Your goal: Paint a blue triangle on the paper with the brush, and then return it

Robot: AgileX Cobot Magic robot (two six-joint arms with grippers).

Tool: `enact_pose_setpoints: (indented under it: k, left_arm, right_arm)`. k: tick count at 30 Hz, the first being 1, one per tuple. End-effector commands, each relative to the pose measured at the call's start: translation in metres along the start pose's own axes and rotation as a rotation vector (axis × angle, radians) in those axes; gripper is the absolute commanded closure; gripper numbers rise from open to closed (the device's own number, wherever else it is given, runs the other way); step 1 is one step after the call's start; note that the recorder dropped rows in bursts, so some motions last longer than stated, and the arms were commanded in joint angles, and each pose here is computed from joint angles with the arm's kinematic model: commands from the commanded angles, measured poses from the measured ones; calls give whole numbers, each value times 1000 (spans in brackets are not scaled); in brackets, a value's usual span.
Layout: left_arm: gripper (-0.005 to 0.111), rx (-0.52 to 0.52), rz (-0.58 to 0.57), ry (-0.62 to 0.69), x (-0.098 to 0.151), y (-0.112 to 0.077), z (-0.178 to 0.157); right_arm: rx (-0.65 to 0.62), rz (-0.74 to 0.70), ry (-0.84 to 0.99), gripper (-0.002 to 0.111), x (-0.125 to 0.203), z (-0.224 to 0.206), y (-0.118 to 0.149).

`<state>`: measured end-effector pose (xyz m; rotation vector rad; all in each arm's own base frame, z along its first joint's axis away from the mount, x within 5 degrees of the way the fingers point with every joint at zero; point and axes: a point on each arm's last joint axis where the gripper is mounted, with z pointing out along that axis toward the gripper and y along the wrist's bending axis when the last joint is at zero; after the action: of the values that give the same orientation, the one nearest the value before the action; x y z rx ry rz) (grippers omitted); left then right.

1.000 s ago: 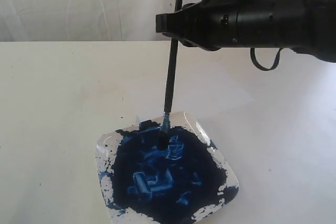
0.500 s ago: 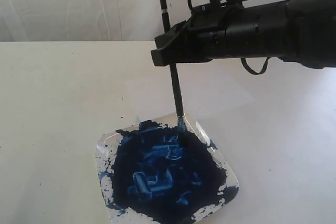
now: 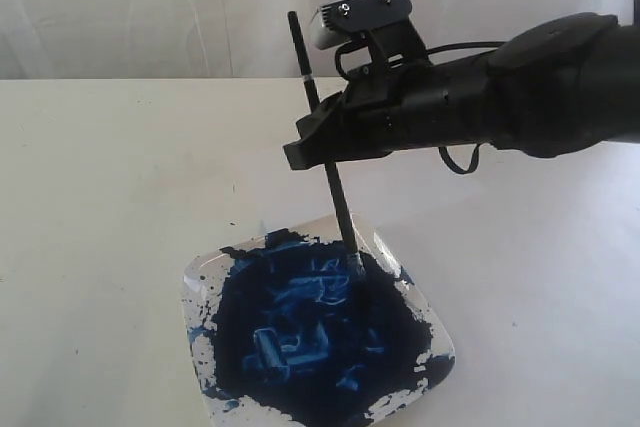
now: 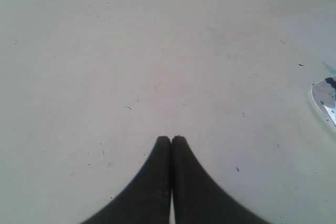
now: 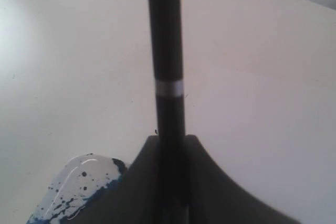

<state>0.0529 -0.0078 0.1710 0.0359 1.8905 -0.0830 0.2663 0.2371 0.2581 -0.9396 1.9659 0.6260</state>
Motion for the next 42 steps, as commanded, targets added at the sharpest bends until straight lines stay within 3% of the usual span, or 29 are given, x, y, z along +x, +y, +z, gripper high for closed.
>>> enact_pose_setpoints:
  k: [1, 14, 25, 29, 34, 42]
  left_arm:
    - [107, 3, -14, -2, 1, 0, 0]
    - [107, 3, -14, -2, 1, 0, 0]
    - [107, 3, -14, -2, 1, 0, 0]
    - [107, 3, -14, -2, 1, 0, 0]
    - [107, 3, -14, -2, 1, 0, 0]
    - [107, 3, -14, -2, 1, 0, 0]
  right_arm:
    - [67, 55, -18, 108, 0, 4, -7]
    - [108, 87, -62, 108, -8, -5, -9]
    - [7, 88, -282, 108, -49, -86, 20]
    - [1, 128, -283, 108, -37, -100, 25]
    - [8, 131, -211, 108, 1, -105, 29]
    - [10, 129, -211, 108, 5, -110, 30]
